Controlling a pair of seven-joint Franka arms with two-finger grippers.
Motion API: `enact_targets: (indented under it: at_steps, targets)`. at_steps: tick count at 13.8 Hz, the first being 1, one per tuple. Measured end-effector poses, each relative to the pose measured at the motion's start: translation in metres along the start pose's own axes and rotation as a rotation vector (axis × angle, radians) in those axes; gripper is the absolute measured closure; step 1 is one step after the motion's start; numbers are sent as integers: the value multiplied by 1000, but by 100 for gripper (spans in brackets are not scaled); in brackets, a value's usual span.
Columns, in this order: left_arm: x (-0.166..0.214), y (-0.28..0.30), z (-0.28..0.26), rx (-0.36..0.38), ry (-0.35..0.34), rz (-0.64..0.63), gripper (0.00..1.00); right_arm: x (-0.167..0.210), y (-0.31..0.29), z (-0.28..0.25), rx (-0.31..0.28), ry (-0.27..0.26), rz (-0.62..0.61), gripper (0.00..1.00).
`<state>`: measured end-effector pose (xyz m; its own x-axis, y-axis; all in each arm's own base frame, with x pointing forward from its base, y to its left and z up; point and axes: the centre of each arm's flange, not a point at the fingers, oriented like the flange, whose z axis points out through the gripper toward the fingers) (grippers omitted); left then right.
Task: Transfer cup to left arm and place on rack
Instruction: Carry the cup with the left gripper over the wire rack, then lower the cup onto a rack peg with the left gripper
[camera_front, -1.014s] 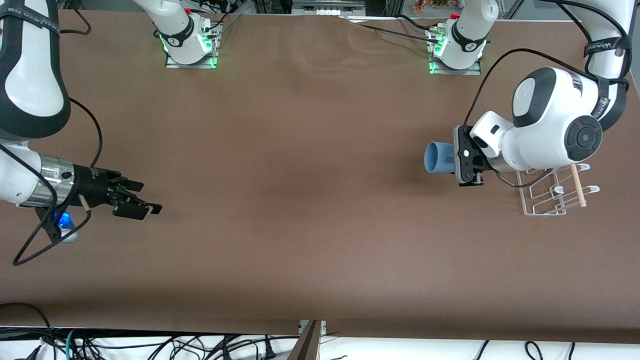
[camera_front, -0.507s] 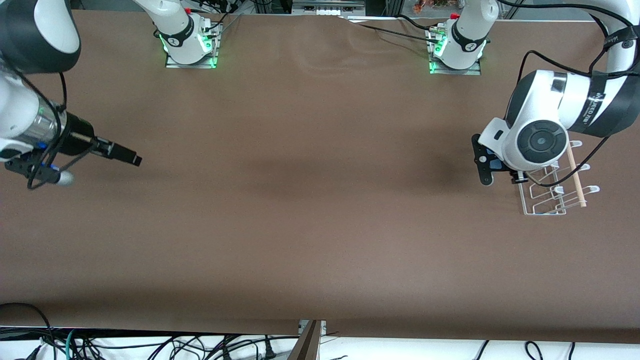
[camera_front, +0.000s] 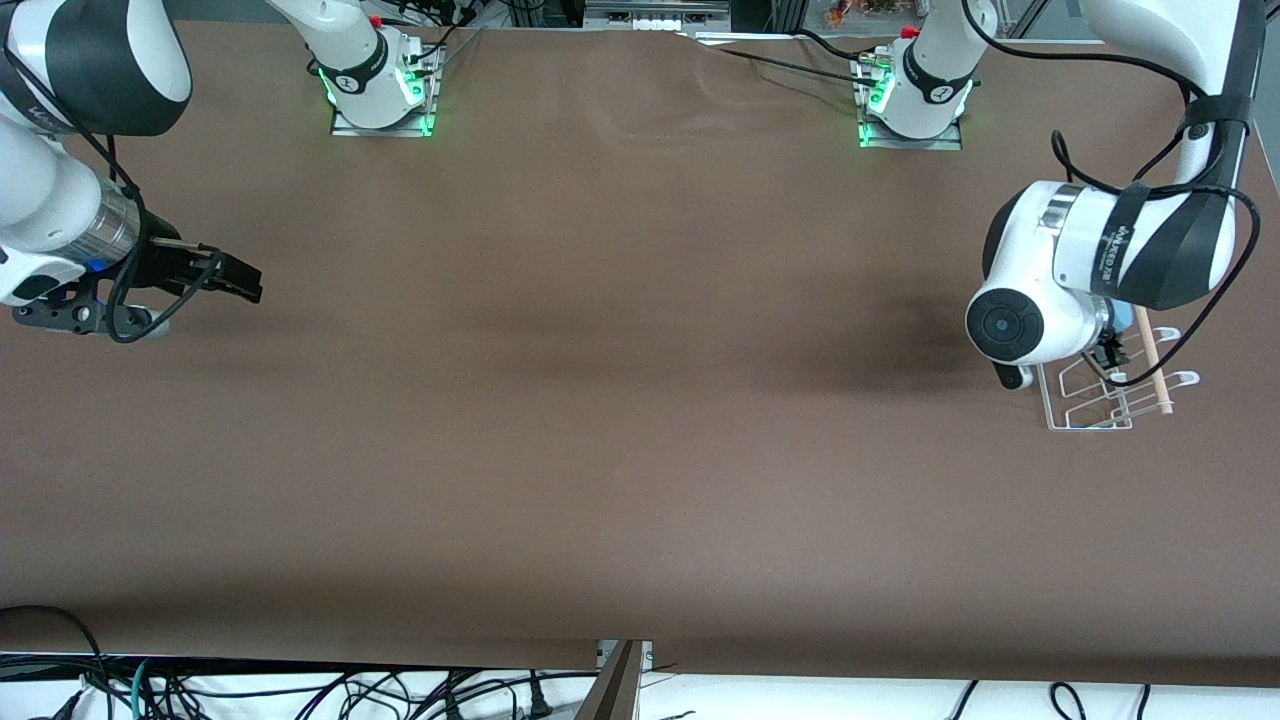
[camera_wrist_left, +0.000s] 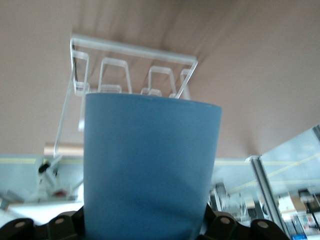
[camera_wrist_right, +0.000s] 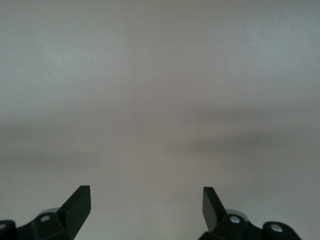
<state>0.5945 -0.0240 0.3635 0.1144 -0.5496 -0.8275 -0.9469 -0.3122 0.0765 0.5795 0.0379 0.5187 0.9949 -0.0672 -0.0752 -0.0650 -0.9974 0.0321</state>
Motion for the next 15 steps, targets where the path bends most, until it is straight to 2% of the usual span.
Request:
enact_targets:
  at_steps: [3, 5, 8, 12, 15]
  targets:
    - [0, -19, 29, 60, -156, -43, 29, -6, 2, -9, 0, 5, -15, 1]
    - [13, -22, 47, 93, -230, -84, 29, -7, 4, -11, 0, 6, -14, 1]
    - [29, -18, 60, 181, -329, -126, 29, -6, 7, -14, 1, 13, -13, 1]
    - [42, -18, 68, 259, -362, -136, 29, -6, 4, -20, 1, 19, -40, 1]
    - [50, -16, 76, 291, -386, -152, 29, -13, -7, -32, -3, -13, -62, 1]
